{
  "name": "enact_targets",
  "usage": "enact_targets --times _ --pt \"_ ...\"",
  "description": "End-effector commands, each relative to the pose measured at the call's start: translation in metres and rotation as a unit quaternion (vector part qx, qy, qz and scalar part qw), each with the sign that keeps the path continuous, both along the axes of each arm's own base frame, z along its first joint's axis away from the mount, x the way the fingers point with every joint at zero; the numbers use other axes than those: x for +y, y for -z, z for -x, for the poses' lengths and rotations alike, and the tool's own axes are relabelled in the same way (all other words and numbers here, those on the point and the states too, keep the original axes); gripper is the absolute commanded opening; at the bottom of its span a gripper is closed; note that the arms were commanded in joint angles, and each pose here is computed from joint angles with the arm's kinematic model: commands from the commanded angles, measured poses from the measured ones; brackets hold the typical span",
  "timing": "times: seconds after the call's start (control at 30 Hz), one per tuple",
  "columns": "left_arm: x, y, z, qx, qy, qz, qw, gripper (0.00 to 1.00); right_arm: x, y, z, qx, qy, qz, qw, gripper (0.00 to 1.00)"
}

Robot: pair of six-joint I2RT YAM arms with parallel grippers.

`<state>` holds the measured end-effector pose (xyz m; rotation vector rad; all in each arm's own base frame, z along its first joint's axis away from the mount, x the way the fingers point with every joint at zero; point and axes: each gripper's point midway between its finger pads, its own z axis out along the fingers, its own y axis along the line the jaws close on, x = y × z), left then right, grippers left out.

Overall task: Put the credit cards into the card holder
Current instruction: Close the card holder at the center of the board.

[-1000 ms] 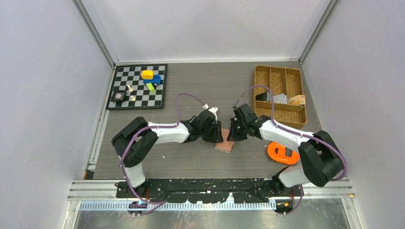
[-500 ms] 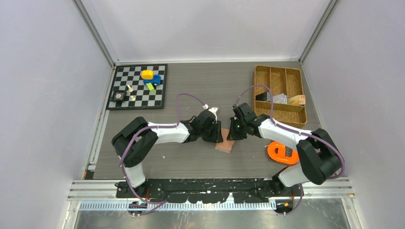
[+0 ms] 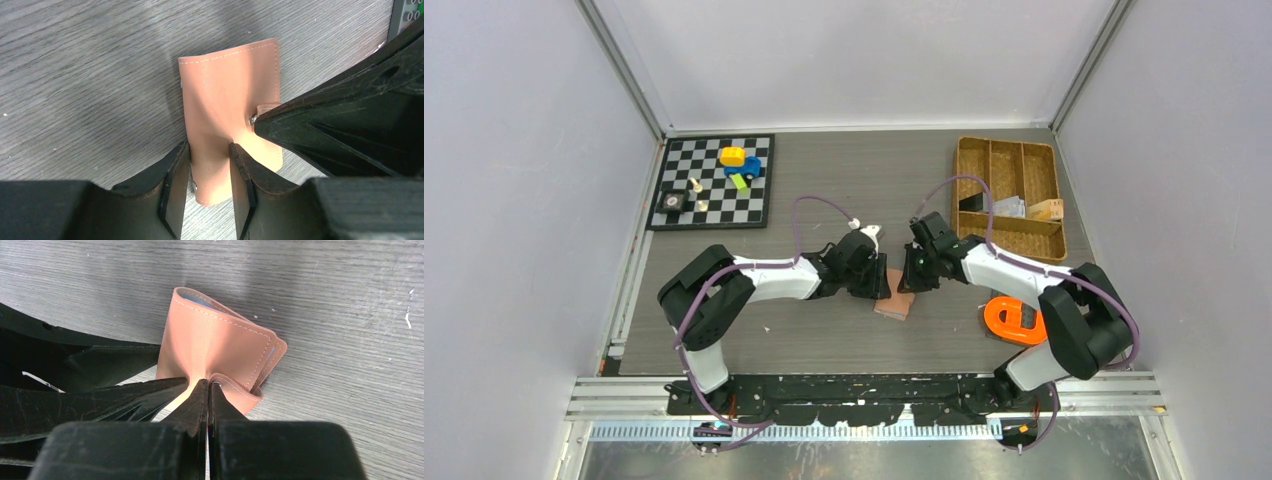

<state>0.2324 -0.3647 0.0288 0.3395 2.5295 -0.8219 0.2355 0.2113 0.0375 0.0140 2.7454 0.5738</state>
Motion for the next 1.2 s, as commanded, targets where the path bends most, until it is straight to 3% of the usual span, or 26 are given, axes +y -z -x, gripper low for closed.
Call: enact_targets --times 0.0,0.37,1.17 --pt "0.037 0.048 0.022 0.044 0.003 -0.094 0.995 0.37 0.001 0.014 -0.009 0.003 0.011 0.016 1.0 0.01" --pt "0.036 0.047 0.021 0.045 0.003 -0.092 0.995 0.37 -0.028 0.041 0.001 0.059 0.04 0.111 0.991 0.01" --pt "0.035 0.046 0.021 0.044 0.002 -0.087 0.995 0.37 -0.029 0.085 0.012 0.104 0.058 0.189 0.975 0.01"
